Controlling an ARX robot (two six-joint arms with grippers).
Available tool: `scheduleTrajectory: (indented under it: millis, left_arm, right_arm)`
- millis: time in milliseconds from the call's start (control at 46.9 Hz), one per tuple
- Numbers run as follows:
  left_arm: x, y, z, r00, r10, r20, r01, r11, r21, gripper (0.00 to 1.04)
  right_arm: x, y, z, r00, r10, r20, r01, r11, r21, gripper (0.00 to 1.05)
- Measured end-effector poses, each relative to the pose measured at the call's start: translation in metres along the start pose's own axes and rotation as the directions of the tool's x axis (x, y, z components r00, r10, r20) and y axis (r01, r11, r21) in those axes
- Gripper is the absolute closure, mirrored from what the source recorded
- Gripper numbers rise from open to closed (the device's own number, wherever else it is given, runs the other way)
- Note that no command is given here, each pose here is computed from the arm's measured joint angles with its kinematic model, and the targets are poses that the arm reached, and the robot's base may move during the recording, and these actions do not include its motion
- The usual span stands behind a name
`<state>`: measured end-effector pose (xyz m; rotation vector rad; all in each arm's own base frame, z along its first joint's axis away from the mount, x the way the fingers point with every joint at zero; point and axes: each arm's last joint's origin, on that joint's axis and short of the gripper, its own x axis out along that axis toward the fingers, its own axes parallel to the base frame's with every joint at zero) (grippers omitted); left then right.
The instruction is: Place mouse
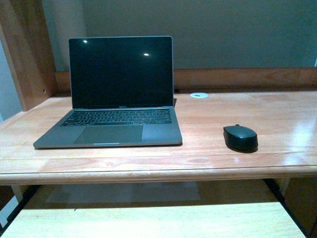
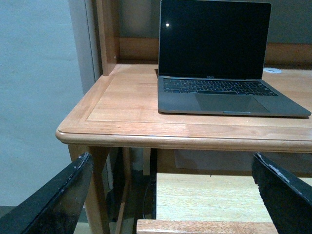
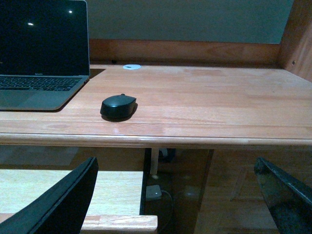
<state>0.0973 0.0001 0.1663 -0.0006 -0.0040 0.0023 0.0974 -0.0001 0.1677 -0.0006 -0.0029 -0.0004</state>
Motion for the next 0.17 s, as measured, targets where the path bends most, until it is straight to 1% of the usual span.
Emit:
scheduleTrajectory:
  millis: [170]
  left_arm:
    - [0.0,0.0,0.0,1.0,0.0,0.0,0.0,1.0,0.0,0.07]
  right_arm:
    - [0.0,0.0,0.0,1.0,0.0,0.0,0.0,1.0,0.0,0.07]
